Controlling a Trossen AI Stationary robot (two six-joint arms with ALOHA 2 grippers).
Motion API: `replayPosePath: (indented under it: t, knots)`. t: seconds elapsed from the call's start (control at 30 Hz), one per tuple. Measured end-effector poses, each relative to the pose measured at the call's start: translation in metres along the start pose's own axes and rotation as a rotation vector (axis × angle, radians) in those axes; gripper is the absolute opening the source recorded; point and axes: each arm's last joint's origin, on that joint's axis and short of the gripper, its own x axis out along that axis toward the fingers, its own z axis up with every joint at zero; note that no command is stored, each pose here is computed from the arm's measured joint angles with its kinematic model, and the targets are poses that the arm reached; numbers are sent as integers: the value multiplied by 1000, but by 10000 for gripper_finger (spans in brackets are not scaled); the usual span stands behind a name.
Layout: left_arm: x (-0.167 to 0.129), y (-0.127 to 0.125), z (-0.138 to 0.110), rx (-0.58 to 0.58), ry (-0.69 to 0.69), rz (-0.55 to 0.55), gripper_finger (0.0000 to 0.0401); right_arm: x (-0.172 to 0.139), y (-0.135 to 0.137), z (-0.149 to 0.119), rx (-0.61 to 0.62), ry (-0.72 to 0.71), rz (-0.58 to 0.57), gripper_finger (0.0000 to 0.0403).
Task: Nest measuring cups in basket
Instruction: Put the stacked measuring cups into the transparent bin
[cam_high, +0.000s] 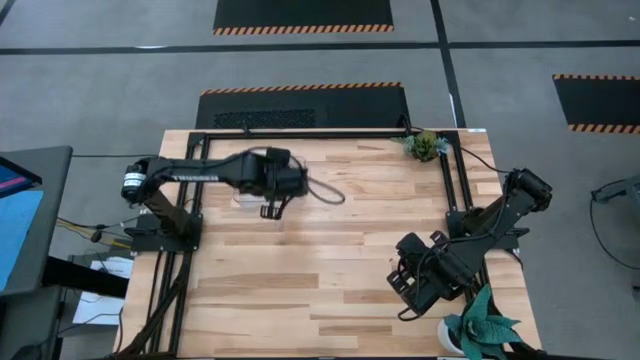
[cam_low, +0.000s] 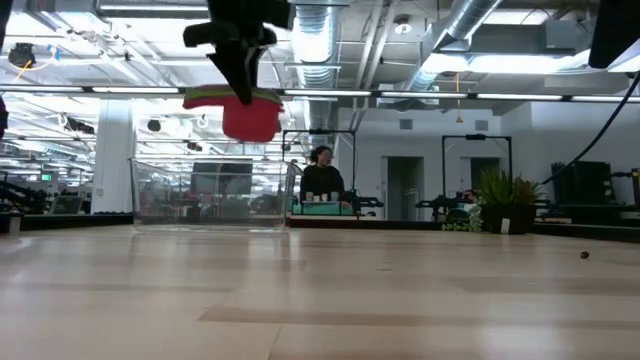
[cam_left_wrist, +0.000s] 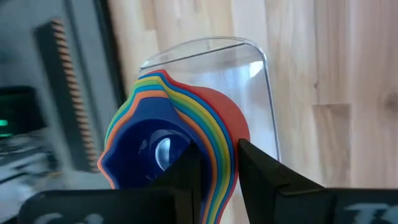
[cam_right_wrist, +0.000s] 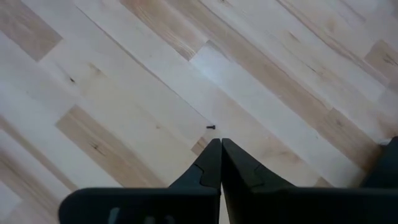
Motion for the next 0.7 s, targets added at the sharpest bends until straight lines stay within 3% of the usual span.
replayPosePath:
  t: [0.13, 0.27, 0.43, 0.7]
  knots:
    - [23, 13, -3, -58, -23, -85, 62, 0, 1, 0, 12, 0, 13, 25]
    - [47, 12, -13, -39, 42, -102, 62, 0, 2, 0, 13, 0, 15, 21]
    - [70, 4, -16, -55, 6, -159, 62, 0, 2, 0, 13, 0, 15, 24]
    - [99, -8, -20, -76, -46, -136, 62, 0, 3, 0, 26, 1, 24, 23]
